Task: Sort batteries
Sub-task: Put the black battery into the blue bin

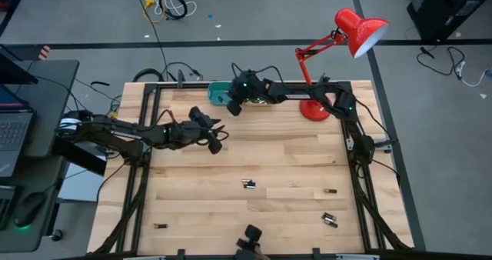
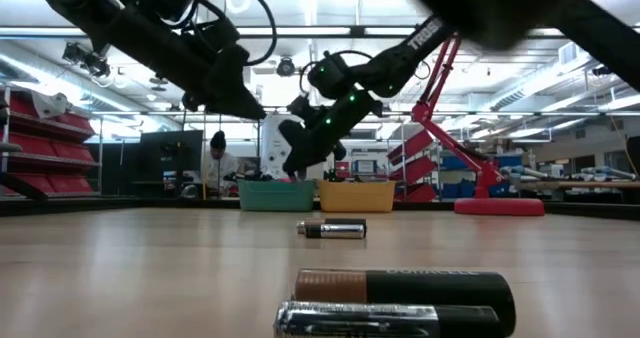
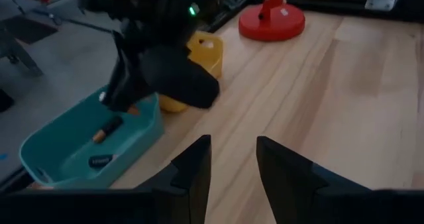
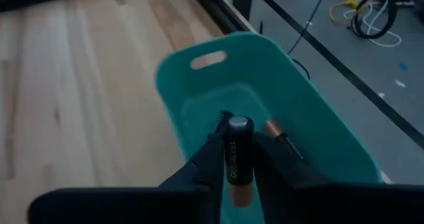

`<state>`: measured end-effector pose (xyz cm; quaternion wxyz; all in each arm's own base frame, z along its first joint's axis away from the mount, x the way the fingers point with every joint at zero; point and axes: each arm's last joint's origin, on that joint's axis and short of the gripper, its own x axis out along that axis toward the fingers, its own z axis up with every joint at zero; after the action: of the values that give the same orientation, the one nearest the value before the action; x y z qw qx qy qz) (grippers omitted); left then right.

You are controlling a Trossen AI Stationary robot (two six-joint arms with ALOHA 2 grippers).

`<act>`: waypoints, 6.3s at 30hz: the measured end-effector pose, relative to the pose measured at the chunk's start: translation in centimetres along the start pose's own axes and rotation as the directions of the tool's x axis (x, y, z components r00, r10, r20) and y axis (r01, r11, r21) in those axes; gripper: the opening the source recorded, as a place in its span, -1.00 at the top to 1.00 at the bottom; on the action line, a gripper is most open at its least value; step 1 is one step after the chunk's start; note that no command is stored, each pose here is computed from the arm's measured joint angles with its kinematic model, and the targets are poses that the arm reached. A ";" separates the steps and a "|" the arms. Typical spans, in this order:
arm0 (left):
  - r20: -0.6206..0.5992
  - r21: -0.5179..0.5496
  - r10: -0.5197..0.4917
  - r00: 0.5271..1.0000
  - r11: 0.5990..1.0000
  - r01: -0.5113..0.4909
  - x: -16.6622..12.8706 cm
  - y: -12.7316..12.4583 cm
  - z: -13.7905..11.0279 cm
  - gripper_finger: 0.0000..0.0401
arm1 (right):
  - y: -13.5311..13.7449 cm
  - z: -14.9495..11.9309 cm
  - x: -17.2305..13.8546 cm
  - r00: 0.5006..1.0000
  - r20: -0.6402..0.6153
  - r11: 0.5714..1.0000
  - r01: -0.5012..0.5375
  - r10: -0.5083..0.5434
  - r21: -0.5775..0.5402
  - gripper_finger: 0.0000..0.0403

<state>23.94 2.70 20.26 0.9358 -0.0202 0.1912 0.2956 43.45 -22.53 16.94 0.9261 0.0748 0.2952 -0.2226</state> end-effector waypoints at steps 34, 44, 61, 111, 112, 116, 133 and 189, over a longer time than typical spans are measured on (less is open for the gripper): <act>-0.026 -0.024 -0.081 0.996 0.997 0.080 -1.1 -1.9 -0.6 0.33 | 11.8 -8.9 -19.5 0.803 -0.589 0.955 -0.238 0.090 -0.179 0.43; 0.029 0.019 -0.137 0.990 0.990 0.137 -0.5 -3.1 -0.6 0.33 | 16.7 -15.8 -26.8 0.756 -0.647 0.958 -0.249 0.101 -0.142 0.43; 0.117 0.129 -0.254 0.960 0.962 0.239 1.8 -5.0 -1.4 0.33 | 22.8 -22.1 -35.6 0.566 -0.802 0.960 -0.278 0.191 0.033 0.43; 0.015 0.065 -0.249 0.968 0.967 0.248 2.1 -5.0 -2.7 0.32 | 20.6 -29.0 -34.6 0.656 -0.738 0.975 -0.222 0.161 0.015 0.89; 0.016 0.065 -0.250 0.968 0.967 0.248 2.1 -5.0 -2.7 0.32 | 20.7 -28.8 -34.5 0.680 -0.716 0.975 -0.223 0.159 0.006 0.89; 0.028 0.059 -0.251 0.967 0.967 0.249 2.1 -5.0 -2.5 0.32 | 20.9 -27.9 -34.0 0.797 -0.591 0.979 -0.196 0.124 -0.059 0.83; 0.183 0.016 -0.309 0.933 0.950 0.312 2.0 -5.2 -0.9 0.32 | 19.3 -17.4 -25.9 0.981 0.176 0.996 0.087 -0.081 -0.025 0.84; 0.469 0.121 -0.413 0.781 0.905 0.407 2.1 -4.0 3.0 0.15 | 16.3 -8.9 -17.8 0.778 0.590 0.969 -0.094 0.216 -0.230 0.82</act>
<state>28.82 1.01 21.95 0.9951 0.0192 -0.0559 0.0795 33.38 0.95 20.13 0.9896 -0.0647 -0.0072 -0.1286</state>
